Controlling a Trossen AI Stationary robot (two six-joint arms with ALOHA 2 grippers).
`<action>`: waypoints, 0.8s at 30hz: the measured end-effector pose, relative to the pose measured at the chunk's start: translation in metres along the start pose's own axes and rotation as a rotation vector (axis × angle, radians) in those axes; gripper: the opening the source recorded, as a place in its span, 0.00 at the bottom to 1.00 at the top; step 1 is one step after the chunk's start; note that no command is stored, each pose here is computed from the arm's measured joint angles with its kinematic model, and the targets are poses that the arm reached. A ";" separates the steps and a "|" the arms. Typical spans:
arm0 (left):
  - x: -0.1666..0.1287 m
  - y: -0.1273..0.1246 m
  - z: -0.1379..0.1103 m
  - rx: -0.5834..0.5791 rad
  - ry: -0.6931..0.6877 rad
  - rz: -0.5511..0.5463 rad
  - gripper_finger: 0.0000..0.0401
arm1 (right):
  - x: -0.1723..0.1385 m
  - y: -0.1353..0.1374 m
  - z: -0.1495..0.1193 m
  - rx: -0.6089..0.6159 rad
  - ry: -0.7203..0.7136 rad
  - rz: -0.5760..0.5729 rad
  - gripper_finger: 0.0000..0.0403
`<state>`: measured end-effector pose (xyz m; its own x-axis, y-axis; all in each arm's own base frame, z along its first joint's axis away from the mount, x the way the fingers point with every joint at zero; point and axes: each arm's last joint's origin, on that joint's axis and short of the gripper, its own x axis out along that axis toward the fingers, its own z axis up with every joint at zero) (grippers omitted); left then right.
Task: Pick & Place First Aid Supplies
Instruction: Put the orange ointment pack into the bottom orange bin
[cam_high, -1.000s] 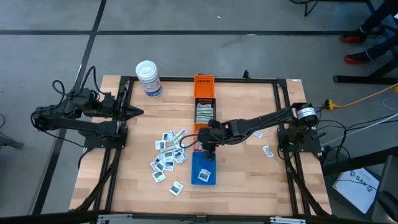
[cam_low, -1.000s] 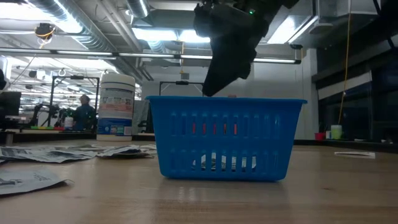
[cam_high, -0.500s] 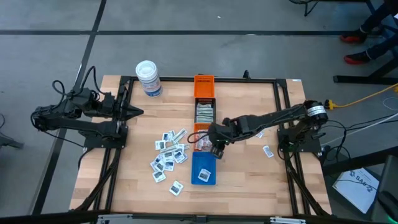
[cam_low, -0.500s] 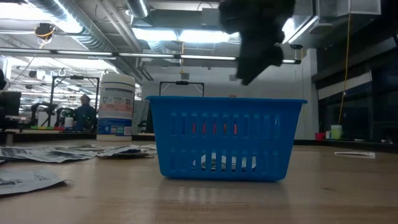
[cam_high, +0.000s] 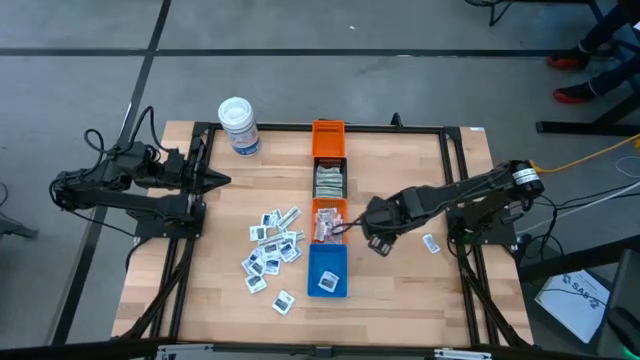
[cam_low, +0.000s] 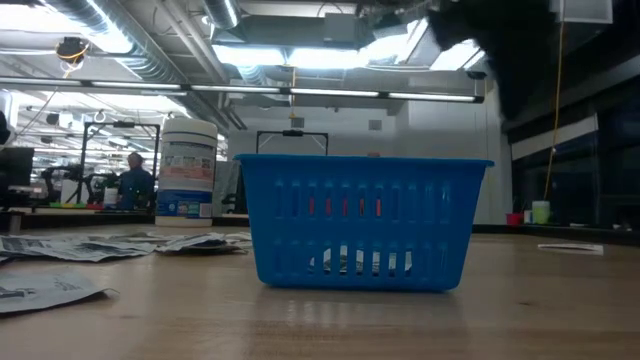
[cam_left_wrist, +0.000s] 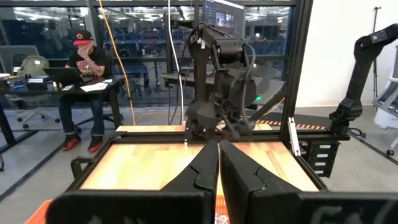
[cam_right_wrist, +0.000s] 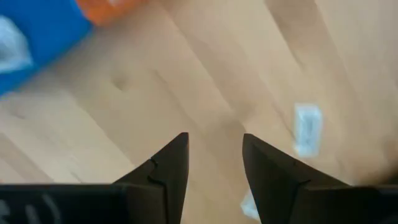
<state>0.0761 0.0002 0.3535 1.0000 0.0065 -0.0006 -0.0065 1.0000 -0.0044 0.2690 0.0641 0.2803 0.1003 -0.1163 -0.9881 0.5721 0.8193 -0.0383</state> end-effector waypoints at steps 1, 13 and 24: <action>0.000 0.000 0.000 0.000 0.000 0.000 0.03 | -0.001 -0.003 -0.005 0.017 0.023 -0.027 0.38; 0.000 0.000 0.000 0.000 0.000 0.000 0.03 | 0.028 -0.041 -0.063 0.253 0.201 -0.106 0.38; 0.000 0.000 0.000 0.000 0.000 0.000 0.03 | 0.083 -0.058 -0.098 0.304 0.312 -0.072 0.38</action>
<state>0.0761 0.0002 0.3535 1.0000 0.0065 -0.0006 -0.0065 1.0000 -0.0042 0.1638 0.0618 0.1858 -0.1726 0.0462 -0.9839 0.7868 0.6074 -0.1095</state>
